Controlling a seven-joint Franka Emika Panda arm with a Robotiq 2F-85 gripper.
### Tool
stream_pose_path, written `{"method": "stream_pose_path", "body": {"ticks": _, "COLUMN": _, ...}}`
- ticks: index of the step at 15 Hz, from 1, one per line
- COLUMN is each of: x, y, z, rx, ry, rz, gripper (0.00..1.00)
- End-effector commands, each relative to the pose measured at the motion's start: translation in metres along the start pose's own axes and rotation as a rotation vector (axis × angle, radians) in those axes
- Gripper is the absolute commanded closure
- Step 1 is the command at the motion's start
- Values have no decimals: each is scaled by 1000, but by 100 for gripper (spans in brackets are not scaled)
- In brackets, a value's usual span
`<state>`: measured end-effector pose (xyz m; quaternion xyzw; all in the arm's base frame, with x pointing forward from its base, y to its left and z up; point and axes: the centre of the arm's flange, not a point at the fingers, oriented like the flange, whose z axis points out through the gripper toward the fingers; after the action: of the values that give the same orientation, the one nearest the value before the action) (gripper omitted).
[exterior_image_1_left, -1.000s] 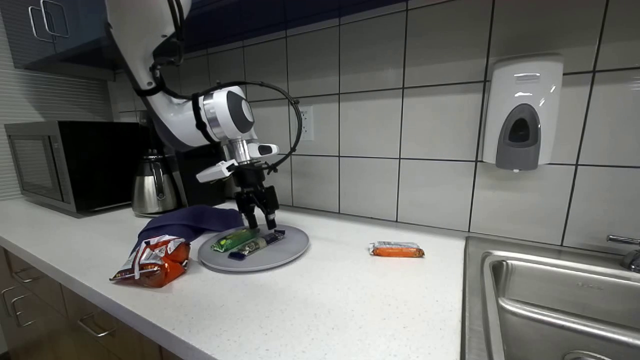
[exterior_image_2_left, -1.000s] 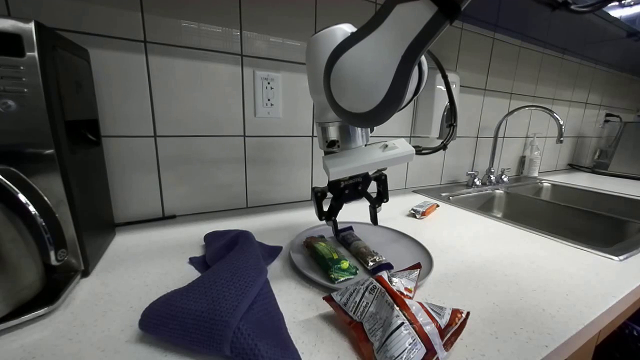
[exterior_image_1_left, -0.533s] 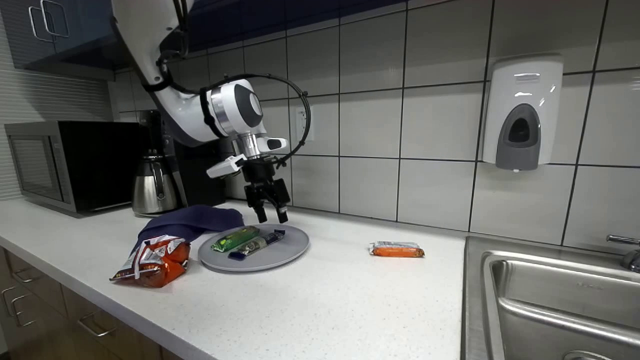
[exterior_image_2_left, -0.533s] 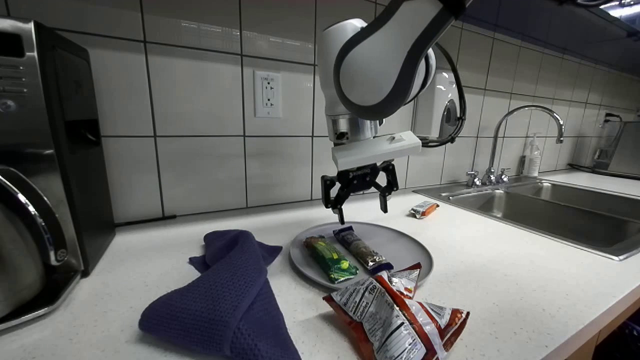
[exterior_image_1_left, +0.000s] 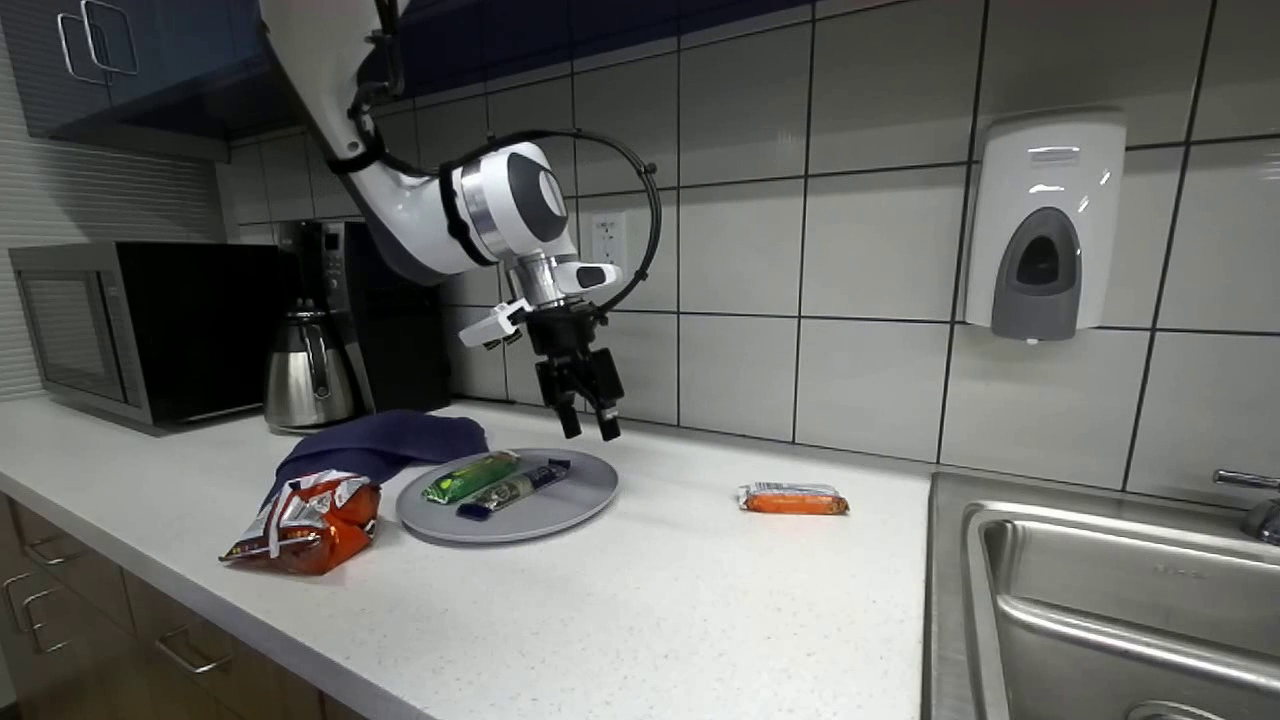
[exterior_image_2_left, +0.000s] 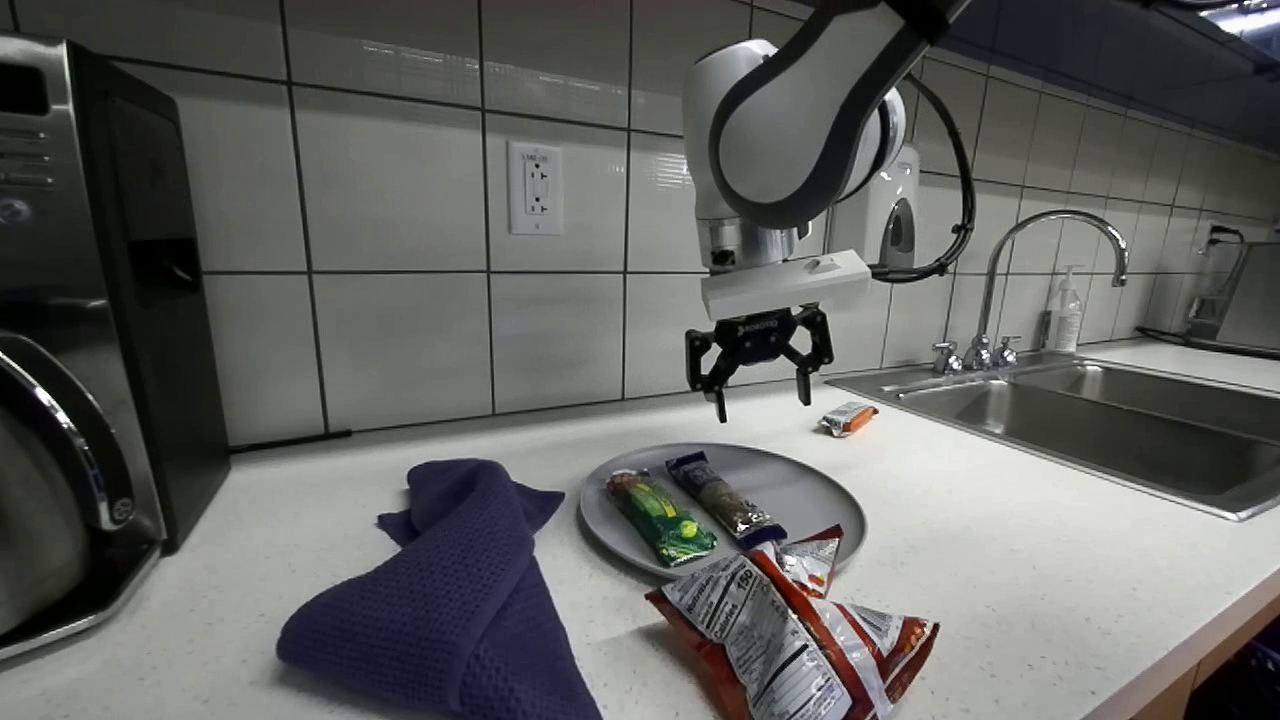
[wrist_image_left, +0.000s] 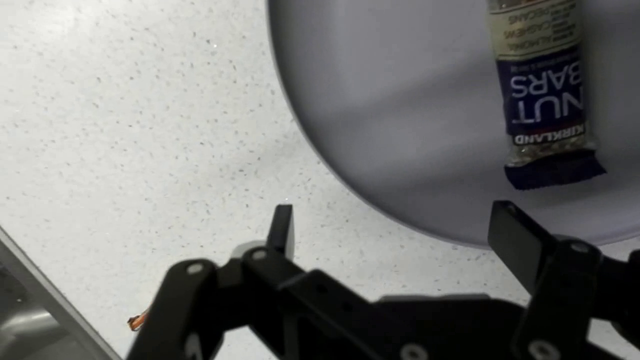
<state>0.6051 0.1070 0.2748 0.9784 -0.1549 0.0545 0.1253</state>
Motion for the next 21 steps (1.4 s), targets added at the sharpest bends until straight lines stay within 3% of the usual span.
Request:
{"method": "stream_pose_path", "body": {"ticks": 1, "x": 14, "y": 29, "z": -5, "rx": 11, "ry": -9, "rz": 72, "gripper": 0}}
{"method": "stream_pose_path", "body": {"ticks": 21, "x": 109, "y": 144, "z": 52, "rx": 84, "ry": -63, "rz": 439, "gripper": 0}}
